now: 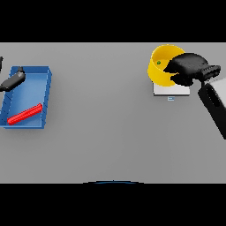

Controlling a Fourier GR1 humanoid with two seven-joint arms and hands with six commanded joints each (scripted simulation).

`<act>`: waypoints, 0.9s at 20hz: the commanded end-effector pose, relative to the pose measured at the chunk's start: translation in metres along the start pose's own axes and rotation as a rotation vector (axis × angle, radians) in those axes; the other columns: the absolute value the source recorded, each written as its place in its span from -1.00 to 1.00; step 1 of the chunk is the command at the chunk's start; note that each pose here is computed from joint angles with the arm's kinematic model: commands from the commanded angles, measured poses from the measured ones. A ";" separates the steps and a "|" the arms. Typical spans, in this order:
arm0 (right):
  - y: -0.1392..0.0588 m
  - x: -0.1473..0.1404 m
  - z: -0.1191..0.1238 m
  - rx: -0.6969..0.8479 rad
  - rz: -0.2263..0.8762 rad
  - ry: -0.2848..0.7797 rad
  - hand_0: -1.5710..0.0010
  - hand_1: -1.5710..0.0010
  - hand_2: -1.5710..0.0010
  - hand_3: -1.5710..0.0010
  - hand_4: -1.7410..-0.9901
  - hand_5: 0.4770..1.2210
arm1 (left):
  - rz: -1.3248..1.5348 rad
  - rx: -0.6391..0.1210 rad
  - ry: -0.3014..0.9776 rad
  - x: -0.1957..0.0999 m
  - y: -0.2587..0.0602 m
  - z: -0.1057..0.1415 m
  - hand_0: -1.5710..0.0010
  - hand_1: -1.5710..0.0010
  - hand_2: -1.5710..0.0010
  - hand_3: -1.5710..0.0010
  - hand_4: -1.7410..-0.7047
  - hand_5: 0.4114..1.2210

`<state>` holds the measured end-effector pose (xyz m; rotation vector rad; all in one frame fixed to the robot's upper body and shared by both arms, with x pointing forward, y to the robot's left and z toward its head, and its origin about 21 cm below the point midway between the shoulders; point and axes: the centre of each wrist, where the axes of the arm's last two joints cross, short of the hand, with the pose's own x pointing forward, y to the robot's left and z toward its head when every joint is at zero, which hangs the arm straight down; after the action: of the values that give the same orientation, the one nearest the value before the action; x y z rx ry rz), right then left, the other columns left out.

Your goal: Pick up the red beaker and tilt it to pour out 1 green nut into yellow bowl. Pick up the yellow bowl and place it on the metallic measuring scale.

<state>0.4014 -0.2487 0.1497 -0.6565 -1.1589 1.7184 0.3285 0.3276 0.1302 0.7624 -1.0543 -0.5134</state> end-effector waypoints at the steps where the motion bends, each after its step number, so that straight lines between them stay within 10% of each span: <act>1: 0.005 -0.005 -0.004 0.003 -0.007 0.015 -1.00 -1.00 -1.00 -0.49 -0.94 1.00 | -0.006 0.006 0.000 -0.003 0.002 -0.002 1.00 1.00 1.00 1.00 0.76 -0.10; 13: 0.045 -0.039 -0.032 0.020 -0.075 0.126 -1.00 -0.91 -0.99 -0.91 -0.96 1.00 | -0.013 -0.001 -0.007 0.002 0.000 -0.003 1.00 1.00 1.00 1.00 0.82 -0.22; 18: 0.045 -0.043 -0.037 0.039 -0.092 0.118 -0.94 -0.78 -1.00 -0.68 -0.96 1.00 | -0.008 0.001 0.000 0.003 -0.001 -0.007 1.00 1.00 1.00 1.00 0.80 -0.20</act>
<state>0.4317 -0.2780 0.0907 -0.6611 -1.0550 1.5987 0.3356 0.3271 0.1292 0.7667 -1.0524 -0.5203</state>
